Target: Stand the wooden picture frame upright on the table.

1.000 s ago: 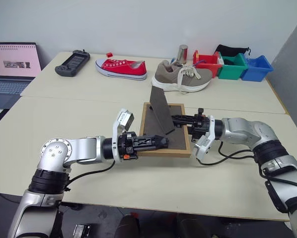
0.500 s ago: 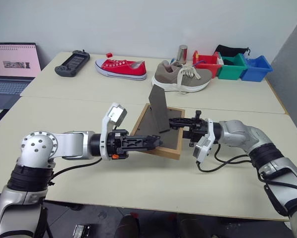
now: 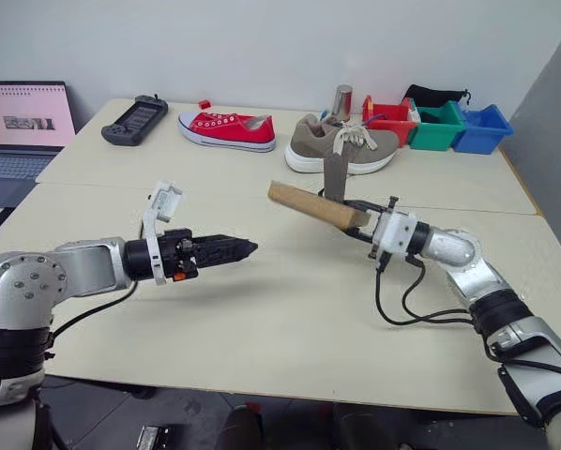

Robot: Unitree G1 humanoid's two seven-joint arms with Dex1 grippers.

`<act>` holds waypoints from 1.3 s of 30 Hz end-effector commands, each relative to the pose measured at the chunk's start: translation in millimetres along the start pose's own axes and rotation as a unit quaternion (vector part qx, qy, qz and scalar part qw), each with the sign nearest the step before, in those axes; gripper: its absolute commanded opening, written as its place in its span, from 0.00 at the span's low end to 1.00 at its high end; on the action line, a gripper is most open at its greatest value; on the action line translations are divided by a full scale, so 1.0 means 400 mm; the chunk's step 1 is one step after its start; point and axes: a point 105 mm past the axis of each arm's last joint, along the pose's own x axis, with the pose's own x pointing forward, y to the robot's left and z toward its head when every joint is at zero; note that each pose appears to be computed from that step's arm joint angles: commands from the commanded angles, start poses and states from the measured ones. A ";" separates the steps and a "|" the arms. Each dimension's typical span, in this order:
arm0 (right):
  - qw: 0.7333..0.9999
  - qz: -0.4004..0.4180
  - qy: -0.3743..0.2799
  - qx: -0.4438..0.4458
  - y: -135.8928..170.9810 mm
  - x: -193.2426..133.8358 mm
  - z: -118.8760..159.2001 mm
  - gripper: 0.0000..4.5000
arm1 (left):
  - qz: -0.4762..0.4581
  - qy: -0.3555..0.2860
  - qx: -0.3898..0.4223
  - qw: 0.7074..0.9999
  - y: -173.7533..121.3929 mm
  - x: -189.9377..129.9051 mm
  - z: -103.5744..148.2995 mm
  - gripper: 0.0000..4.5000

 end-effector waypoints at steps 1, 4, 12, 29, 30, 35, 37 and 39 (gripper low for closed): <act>0.986 -0.030 -0.023 0.159 -0.054 0.036 0.035 0.35 | 0.065 -0.078 0.138 0.985 0.018 -0.025 0.080 0.99; 0.957 -0.031 -0.030 0.286 -0.058 0.073 0.037 0.35 | 0.089 -0.076 0.179 0.977 0.024 -0.029 0.077 0.99; 0.888 0.050 -0.047 0.456 0.008 0.152 0.021 0.35 | 0.085 -0.083 0.154 0.981 0.024 -0.033 0.021 0.99; 0.884 0.051 0.020 0.464 0.129 0.126 -0.090 0.35 | 0.091 -0.075 0.172 0.978 0.022 -0.018 0.005 0.99; 0.886 0.054 0.021 0.460 0.131 0.126 -0.086 0.35 | 0.088 -0.073 0.174 0.978 0.023 -0.015 0.006 0.99; 0.886 0.054 0.022 0.461 0.126 0.119 -0.080 0.61 | 0.076 -0.066 0.177 0.979 0.026 -0.002 0.009 1.00; 0.886 0.054 0.026 0.459 0.125 0.109 -0.080 0.71 | 0.073 -0.065 0.179 0.979 0.027 0.001 0.012 1.00; 0.887 0.055 0.030 0.457 0.125 0.097 -0.080 0.81 | 0.070 -0.063 0.180 0.979 0.028 0.004 0.013 1.00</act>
